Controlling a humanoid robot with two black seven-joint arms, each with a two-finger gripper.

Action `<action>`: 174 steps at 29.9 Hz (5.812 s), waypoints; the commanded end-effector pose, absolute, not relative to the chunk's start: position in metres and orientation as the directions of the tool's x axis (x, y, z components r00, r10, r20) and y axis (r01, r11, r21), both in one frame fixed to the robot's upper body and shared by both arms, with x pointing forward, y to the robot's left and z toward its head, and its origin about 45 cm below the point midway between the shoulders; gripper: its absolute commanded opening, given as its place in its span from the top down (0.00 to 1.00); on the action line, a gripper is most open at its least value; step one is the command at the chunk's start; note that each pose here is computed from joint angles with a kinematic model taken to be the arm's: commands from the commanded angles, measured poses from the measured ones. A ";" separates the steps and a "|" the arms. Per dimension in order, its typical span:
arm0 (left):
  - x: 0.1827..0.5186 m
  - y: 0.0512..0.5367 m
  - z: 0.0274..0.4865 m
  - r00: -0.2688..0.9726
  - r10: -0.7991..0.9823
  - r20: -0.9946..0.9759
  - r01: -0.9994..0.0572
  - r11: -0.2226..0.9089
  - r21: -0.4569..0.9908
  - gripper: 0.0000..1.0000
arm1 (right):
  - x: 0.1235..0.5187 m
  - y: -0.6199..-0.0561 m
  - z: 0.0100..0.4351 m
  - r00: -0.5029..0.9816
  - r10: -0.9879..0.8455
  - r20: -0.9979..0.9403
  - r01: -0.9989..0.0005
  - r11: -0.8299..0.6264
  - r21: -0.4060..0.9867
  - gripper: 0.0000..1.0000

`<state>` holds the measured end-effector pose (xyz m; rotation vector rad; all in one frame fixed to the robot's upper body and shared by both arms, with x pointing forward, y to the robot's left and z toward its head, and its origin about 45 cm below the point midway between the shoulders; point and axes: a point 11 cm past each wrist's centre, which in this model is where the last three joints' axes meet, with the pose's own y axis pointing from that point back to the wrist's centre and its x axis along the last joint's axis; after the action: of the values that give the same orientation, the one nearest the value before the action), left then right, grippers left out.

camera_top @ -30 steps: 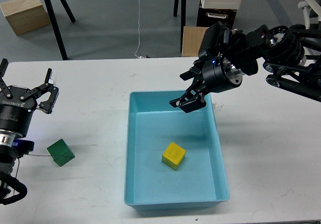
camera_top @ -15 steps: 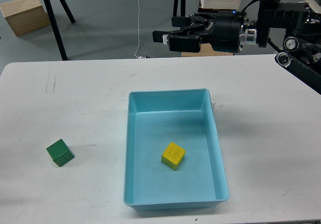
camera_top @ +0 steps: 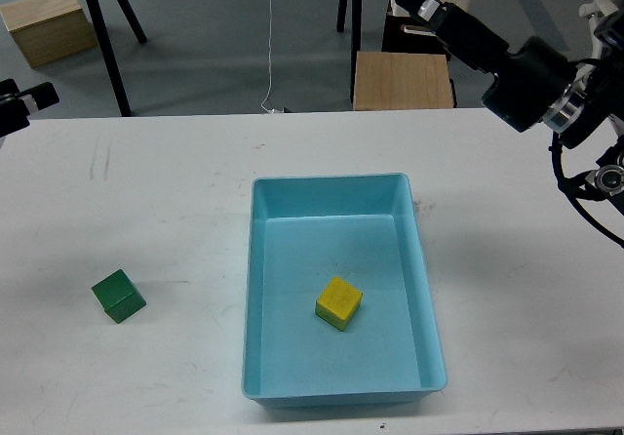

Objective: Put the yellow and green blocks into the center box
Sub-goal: 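Reach the left gripper down to the green cube and grasp it, then lift the green cube with the left gripper over the tray, then lower the green cube onto the yellow cube and open the left gripper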

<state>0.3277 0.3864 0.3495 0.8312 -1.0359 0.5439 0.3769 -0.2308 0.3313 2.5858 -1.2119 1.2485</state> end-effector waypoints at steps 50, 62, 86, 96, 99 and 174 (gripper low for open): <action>0.302 0.350 0.171 0.624 -0.536 0.569 -0.371 0.437 0.819 0.01 | 0.257 -0.390 0.239 0.048 -0.911 0.409 -0.965 -0.147 -0.215 0.03; 0.293 0.362 0.153 0.639 -0.551 0.537 -0.349 0.414 0.841 0.12 | 0.256 -0.391 0.238 0.029 -0.912 0.409 -0.967 -0.129 -0.220 0.03; 0.358 0.361 0.224 0.359 -0.572 0.738 -0.580 0.482 0.656 0.89 | 0.243 -0.401 0.227 -0.011 -0.931 0.365 -0.980 -0.063 -0.190 0.03; 0.347 0.276 0.313 0.052 -0.585 0.809 -0.513 0.679 0.525 0.90 | 0.224 -0.423 0.204 -0.095 -0.914 0.394 -0.991 0.049 -0.127 0.03; 0.346 0.248 0.324 -0.002 -0.570 0.821 -0.472 0.725 0.502 0.90 | 0.215 -0.432 0.193 -0.112 -0.905 0.410 -0.993 0.081 -0.091 0.03; 0.339 0.070 0.239 0.151 -0.684 0.714 -0.116 0.705 0.700 0.00 | 0.189 -0.475 0.151 -0.217 -0.890 0.401 -0.967 0.252 0.034 0.03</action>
<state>0.3278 0.0711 0.2200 0.7361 -1.3580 -0.5286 0.1880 -0.4769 0.1505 1.6964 -2.1934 0.3167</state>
